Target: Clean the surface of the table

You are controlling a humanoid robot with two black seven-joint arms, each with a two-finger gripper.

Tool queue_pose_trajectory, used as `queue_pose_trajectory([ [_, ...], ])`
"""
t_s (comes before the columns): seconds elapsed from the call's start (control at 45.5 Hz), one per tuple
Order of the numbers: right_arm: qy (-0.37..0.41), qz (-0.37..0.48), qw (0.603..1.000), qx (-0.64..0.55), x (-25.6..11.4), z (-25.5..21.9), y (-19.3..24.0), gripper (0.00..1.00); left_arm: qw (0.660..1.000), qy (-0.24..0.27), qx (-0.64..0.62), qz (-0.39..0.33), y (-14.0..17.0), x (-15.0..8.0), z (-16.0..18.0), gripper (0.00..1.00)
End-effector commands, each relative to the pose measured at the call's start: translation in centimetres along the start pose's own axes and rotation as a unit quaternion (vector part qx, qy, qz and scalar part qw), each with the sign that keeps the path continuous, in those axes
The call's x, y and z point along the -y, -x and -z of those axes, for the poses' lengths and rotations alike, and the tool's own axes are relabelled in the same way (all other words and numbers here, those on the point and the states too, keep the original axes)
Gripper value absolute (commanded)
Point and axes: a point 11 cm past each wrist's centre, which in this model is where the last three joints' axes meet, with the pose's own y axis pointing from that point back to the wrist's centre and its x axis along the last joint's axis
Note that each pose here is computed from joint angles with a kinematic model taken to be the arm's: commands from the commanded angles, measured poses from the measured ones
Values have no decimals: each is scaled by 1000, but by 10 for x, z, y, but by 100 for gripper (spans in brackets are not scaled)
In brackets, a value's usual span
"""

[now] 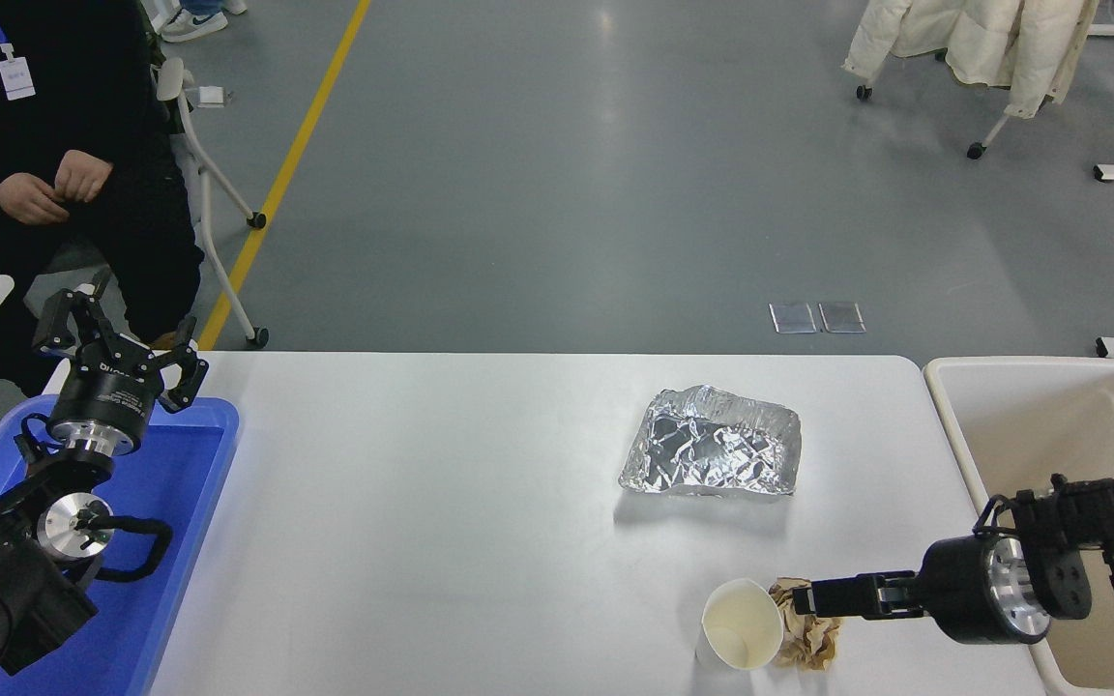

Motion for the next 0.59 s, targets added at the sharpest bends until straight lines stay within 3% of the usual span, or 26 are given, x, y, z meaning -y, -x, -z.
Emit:
queue_pose_trajectory([
  [0.0, -7, 13, 1000, 5, 26, 7, 4, 100, 1000, 0, 0, 0, 0, 0, 0, 100],
  [0.396, 15, 29, 999, -6, 42, -5, 15, 98, 1000, 0, 0, 0, 0, 0, 0, 100],
  [0.571, 24, 33, 999, -7, 49, -10, 18, 90, 1000, 0, 0, 0, 0, 0, 0, 100],
])
